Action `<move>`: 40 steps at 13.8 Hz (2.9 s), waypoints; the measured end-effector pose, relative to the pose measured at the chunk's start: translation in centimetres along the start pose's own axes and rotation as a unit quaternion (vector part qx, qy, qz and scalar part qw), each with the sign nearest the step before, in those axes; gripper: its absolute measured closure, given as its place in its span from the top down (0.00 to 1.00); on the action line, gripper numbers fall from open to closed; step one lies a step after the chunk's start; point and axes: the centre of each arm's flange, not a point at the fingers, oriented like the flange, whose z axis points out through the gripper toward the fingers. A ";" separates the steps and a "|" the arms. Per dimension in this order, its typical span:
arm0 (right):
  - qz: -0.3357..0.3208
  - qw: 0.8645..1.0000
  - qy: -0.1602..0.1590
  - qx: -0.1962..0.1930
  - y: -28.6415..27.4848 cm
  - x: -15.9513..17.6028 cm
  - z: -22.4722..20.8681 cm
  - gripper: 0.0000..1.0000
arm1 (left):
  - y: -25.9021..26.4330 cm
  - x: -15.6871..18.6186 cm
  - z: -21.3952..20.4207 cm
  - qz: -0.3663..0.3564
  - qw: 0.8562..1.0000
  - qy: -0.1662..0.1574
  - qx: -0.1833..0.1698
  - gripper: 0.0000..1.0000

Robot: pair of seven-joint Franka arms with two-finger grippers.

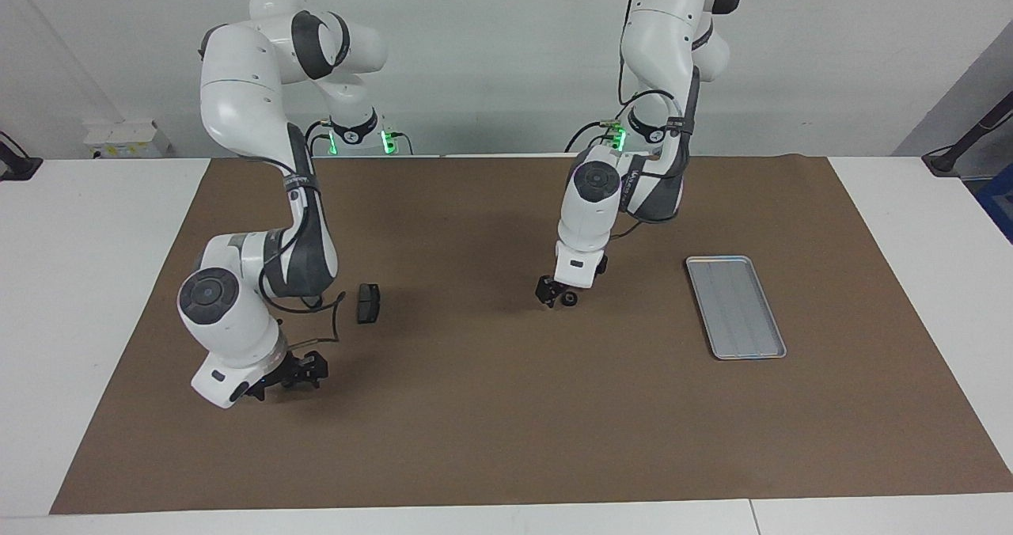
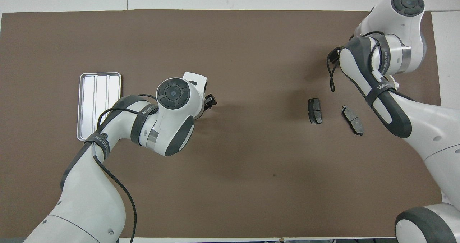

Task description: Pick bearing gear from pile to tray

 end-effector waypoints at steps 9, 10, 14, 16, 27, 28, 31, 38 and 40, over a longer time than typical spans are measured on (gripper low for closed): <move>0.007 1.000 -0.021 0.001 1.0 -0.7 1.7 0.90 | -0.5 0.1 0.4 -0.004 1.000 0.003 -0.002 0.45; 0.007 1.000 -0.022 0.001 1.0 -0.7 1.7 0.90 | -0.5 0.2 0.4 -0.005 1.000 0.004 -0.003 0.35; 0.007 1.000 -0.031 0.003 0.9 -0.9 1.9 0.71 | -0.6 0.2 0.4 -0.004 1.000 0.003 0.000 0.35; 0.007 0.999 -0.037 0.004 0.9 -1.1 1.9 0.67 | -1.0 0.6 0.3 -0.001 1.000 0.001 0.012 0.35; -0.016 0.998 -0.061 0.002 2.0 -1.8 1.6 0.22 | -23.3 15.9 -8.7 0.156 0.987 -0.032 0.025 0.35; -0.017 0.998 -0.061 0.001 2.2 -1.9 1.6 0.22 | -25.1 16.8 -8.5 0.172 0.984 -0.031 0.023 0.35; -0.017 0.998 -0.062 0.000 2.3 -1.9 1.6 0.21 | -28.1 17.8 -7.3 0.213 0.976 -0.027 0.019 0.35; 0.004 0.995 -0.103 -0.006 -2.4 -1.1 -2.7 0.21 | -30.0 16.0 -2.7 0.229 0.973 -0.025 0.019 0.35; 0.031 0.994 -0.106 -0.015 -6.3 -0.6 -5.3 0.21 | -30.0 15.6 -2.2 0.225 0.974 -0.027 0.019 0.35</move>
